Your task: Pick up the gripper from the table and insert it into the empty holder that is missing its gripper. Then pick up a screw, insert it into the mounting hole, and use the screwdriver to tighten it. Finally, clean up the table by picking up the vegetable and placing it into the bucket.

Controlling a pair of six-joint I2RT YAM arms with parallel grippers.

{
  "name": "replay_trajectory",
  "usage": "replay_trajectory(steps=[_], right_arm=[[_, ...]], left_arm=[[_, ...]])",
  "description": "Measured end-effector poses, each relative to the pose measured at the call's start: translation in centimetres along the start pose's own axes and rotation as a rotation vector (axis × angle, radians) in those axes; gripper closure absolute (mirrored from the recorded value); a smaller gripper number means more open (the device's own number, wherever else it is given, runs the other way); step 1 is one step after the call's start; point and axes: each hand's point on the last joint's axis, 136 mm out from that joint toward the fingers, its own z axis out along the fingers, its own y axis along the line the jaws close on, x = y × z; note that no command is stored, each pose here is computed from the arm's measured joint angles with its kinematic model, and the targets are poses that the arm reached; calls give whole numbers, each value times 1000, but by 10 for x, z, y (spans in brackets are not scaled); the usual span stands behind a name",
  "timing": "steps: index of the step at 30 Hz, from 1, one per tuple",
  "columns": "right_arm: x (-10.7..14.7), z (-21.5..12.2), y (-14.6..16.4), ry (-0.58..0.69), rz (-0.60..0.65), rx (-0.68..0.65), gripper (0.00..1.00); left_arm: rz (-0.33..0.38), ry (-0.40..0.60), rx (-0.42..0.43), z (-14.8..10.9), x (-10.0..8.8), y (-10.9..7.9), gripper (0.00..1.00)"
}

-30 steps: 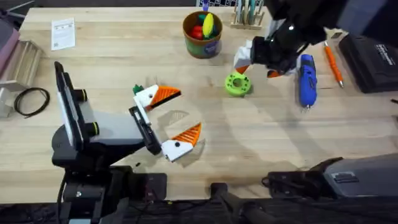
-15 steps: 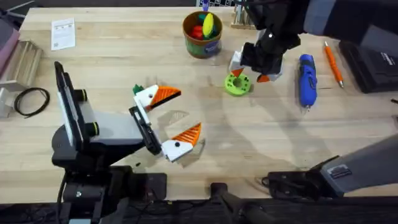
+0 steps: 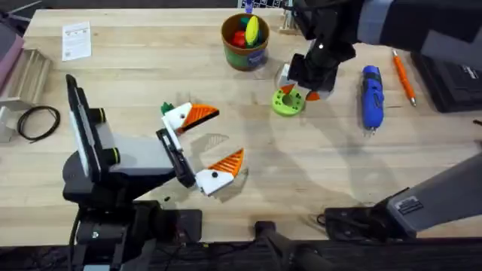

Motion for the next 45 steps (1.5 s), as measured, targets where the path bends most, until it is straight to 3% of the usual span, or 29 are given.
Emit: replay_trajectory(steps=[27, 45], right_arm=[[-2, 11, -2, -3, 2, 29, 638], [-7, 11, 1, -20, 4, 17, 874]], left_arm=[[0, 0, 0, 0, 0, 0, 14], [0, 0, 0, 0, 0, 0, 15]])
